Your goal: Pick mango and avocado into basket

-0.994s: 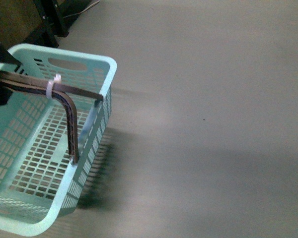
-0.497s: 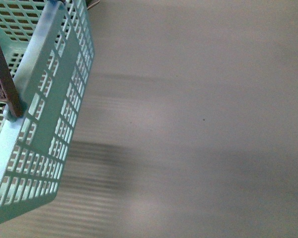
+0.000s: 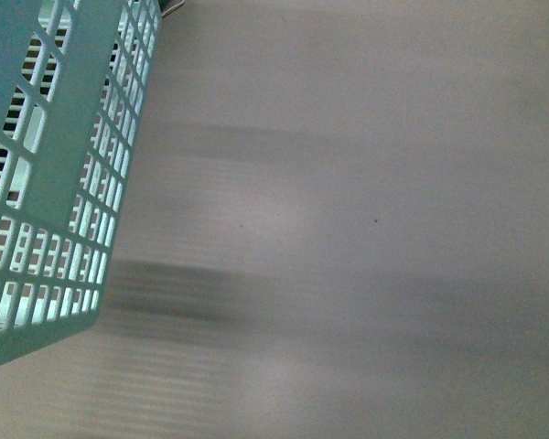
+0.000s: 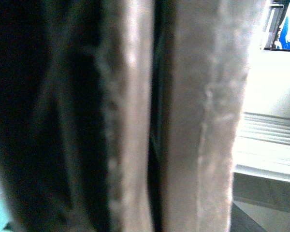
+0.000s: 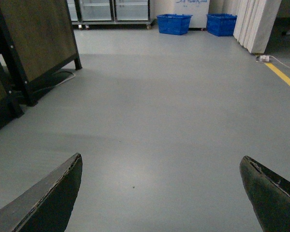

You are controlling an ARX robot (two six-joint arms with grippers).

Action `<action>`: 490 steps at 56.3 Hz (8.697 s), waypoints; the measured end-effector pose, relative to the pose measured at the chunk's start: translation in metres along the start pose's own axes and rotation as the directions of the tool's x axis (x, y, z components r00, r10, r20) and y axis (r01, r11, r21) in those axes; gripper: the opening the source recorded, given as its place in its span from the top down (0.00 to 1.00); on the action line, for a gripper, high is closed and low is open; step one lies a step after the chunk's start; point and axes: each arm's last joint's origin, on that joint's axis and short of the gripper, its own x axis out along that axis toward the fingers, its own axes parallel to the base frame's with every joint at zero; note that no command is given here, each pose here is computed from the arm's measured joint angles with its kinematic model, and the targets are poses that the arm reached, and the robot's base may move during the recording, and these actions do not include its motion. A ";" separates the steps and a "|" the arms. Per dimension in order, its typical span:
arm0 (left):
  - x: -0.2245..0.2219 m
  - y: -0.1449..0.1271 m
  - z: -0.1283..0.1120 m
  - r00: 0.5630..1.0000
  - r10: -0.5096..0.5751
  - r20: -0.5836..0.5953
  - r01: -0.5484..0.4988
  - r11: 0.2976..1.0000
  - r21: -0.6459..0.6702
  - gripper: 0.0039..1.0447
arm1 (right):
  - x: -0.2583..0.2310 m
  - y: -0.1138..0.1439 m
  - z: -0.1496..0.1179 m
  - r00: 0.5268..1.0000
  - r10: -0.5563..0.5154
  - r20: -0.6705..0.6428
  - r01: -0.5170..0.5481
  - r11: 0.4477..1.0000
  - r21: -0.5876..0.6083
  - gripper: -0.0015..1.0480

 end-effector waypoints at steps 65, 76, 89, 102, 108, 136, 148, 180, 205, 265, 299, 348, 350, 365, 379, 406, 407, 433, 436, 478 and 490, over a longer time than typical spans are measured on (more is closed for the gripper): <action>0.000 0.001 0.000 1.000 0.004 0.000 -0.004 1.000 -0.002 0.75 | 0.000 0.000 0.000 1.000 0.000 0.000 0.000 1.000 0.000 0.08; 0.000 0.001 0.000 1.000 0.004 0.000 -0.004 1.000 -0.002 0.75 | 0.000 0.000 0.000 1.000 0.000 0.000 0.000 1.000 0.000 0.08; 0.000 0.001 0.000 1.000 0.004 0.000 -0.004 1.000 -0.002 0.75 | 0.000 0.000 0.000 1.000 0.000 0.000 0.000 1.000 0.000 0.08; 0.000 0.001 0.000 1.000 0.004 0.000 -0.004 1.000 -0.002 0.75 | 0.000 0.000 0.000 1.000 0.000 0.000 0.000 1.000 0.000 0.08; 0.000 0.001 0.000 1.000 0.004 0.000 -0.004 1.000 -0.002 0.75 | 0.000 0.000 0.000 1.000 0.000 0.000 0.000 1.000 0.000 0.08; 0.000 0.000 0.000 1.000 0.003 0.000 -0.003 1.000 -0.002 0.75 | 0.000 0.000 0.000 1.000 0.000 0.000 0.000 1.000 0.000 0.08; 0.000 0.000 0.000 1.000 0.003 0.000 -0.003 1.000 -0.002 0.75 | 0.000 0.000 0.000 1.000 0.000 0.000 0.000 1.000 0.000 0.08; 0.000 0.000 -0.001 1.000 0.003 -0.006 -0.003 1.000 -0.012 0.75 | 0.000 0.000 0.000 1.000 -0.003 0.000 0.003 1.000 0.000 0.08; 0.000 0.000 -0.001 1.000 0.002 -0.005 -0.003 1.000 -0.012 0.75 | 0.000 0.000 0.000 1.000 0.000 -0.001 0.000 1.000 0.000 0.08; 0.000 0.000 -0.001 1.000 0.003 -0.006 -0.003 1.000 -0.013 0.75 | 0.000 0.000 0.000 1.000 -0.002 -0.001 0.002 1.000 0.000 0.08; 0.001 0.000 -0.001 1.000 0.003 -0.006 -0.003 1.000 -0.012 0.75 | 0.000 0.000 0.000 1.000 0.000 -0.002 0.000 1.000 0.000 0.08; 0.000 -0.001 -0.001 1.000 0.000 -0.006 0.000 1.000 -0.013 0.87 | 0.000 0.000 0.000 1.000 -0.002 0.000 0.002 1.000 0.000 0.08; 0.000 -0.001 -0.001 1.000 0.000 -0.006 0.000 1.000 -0.013 0.88 | 0.000 0.000 0.000 1.000 0.000 0.000 0.000 1.000 0.000 0.08; 0.000 -0.001 -0.001 1.000 -0.001 -0.006 0.001 1.000 -0.012 0.88 | 0.000 0.000 0.000 1.000 0.000 -0.001 0.000 1.000 0.000 0.08; 0.000 -0.001 -0.001 1.000 0.000 -0.006 0.000 1.000 -0.012 0.88 | 0.000 0.000 0.000 1.000 0.000 0.000 0.000 1.000 0.000 0.08; 0.019 -0.009 -0.004 0.944 0.321 -0.076 -0.298 0.929 0.221 0.88 | 0.000 0.000 0.000 1.000 0.003 0.000 -0.003 1.000 0.000 0.08; 0.026 -0.009 -0.006 0.938 0.337 -0.085 -0.307 0.918 0.253 0.88 | 0.000 0.000 0.000 1.000 0.003 0.000 -0.003 1.000 0.000 0.08; 0.138 -0.053 -0.086 0.859 0.316 -0.404 -0.097 0.873 0.478 0.88 | 0.000 0.000 0.000 1.000 0.000 0.000 0.000 1.000 0.000 0.08; 0.144 -0.051 -0.100 0.834 0.333 -0.440 -0.086 0.866 0.493 0.88 | 0.000 0.000 0.000 1.000 0.000 0.000 0.000 1.000 0.000 0.08; 0.160 -0.048 -0.218 0.656 0.392 -0.646 0.135 0.780 0.611 0.88 | 0.000 0.000 0.000 1.000 0.000 -0.001 0.000 1.000 0.000 0.08; 0.148 -0.053 -0.251 0.598 0.338 -0.727 0.226 0.799 0.557 0.88 | 0.000 0.000 0.000 1.000 0.000 -0.001 0.000 1.000 0.000 0.08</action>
